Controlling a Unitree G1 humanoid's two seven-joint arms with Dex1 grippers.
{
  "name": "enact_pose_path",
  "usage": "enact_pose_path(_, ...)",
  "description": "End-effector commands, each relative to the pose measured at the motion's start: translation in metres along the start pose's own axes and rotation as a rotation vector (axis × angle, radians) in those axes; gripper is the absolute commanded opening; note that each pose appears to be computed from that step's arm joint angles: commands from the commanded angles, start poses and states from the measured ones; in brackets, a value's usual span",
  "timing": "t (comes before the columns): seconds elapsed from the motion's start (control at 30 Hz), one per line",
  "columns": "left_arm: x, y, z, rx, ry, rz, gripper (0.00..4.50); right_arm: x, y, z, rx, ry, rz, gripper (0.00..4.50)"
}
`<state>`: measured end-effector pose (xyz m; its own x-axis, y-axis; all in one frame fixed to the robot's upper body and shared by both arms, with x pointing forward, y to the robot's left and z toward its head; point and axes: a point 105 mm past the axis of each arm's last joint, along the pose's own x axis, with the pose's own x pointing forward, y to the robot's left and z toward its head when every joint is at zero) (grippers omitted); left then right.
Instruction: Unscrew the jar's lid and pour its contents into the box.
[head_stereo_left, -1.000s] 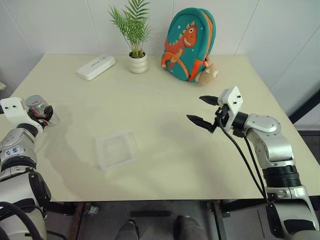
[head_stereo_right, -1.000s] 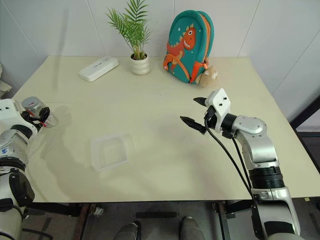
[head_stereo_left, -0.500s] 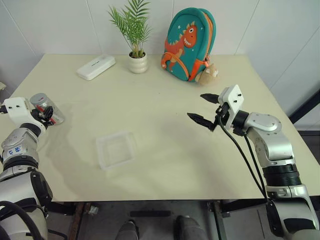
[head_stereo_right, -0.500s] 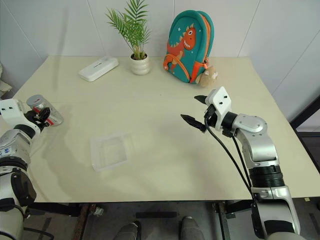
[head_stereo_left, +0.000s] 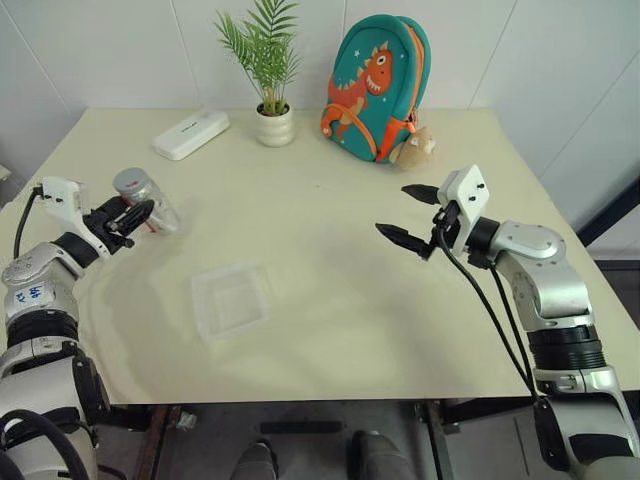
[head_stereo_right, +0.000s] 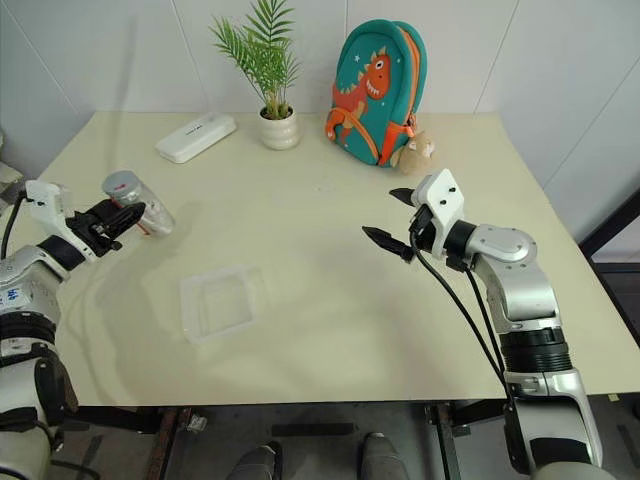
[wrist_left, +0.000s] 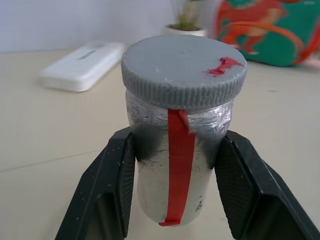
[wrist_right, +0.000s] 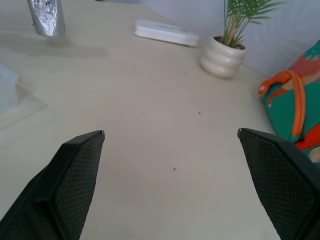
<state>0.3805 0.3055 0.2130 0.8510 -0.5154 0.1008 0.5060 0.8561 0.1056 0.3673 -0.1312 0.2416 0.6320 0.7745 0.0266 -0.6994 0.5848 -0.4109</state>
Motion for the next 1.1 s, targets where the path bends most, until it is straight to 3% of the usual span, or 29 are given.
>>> enact_pose_path(0.03, 0.007, -0.032, 0.028, 0.041, -0.05, -0.165, 1.94, 0.006, 0.011, 0.033, -0.039, -0.086, 0.025, 4.5)
enact_pose_path(0.27, 0.016, -0.082, 0.048, 0.064, -0.07, -0.366, 1.94, 0.017, 0.031, 0.057, -0.017, -0.145, 0.015, 4.5)
enact_pose_path(0.4, 0.016, -0.097, 0.053, 0.066, -0.072, -0.416, 1.94, 0.016, 0.035, 0.063, -0.016, -0.153, 0.006, 4.5)
enact_pose_path(0.53, 0.006, -0.133, 0.056, 0.08, -0.083, -0.547, 1.94, 0.015, 0.047, 0.074, -0.004, -0.176, 0.004, 4.5)
enact_pose_path(0.87, -0.008, -0.169, 0.033, 0.136, -0.014, -0.663, 1.94, 0.029, 0.08, 0.101, 0.091, -0.242, 0.047, 4.5)
enact_pose_path(1.1, -0.007, -0.172, 0.04, 0.192, -0.048, -0.667, 1.94, 0.037, 0.107, 0.121, 0.179, -0.268, 0.084, 4.5)
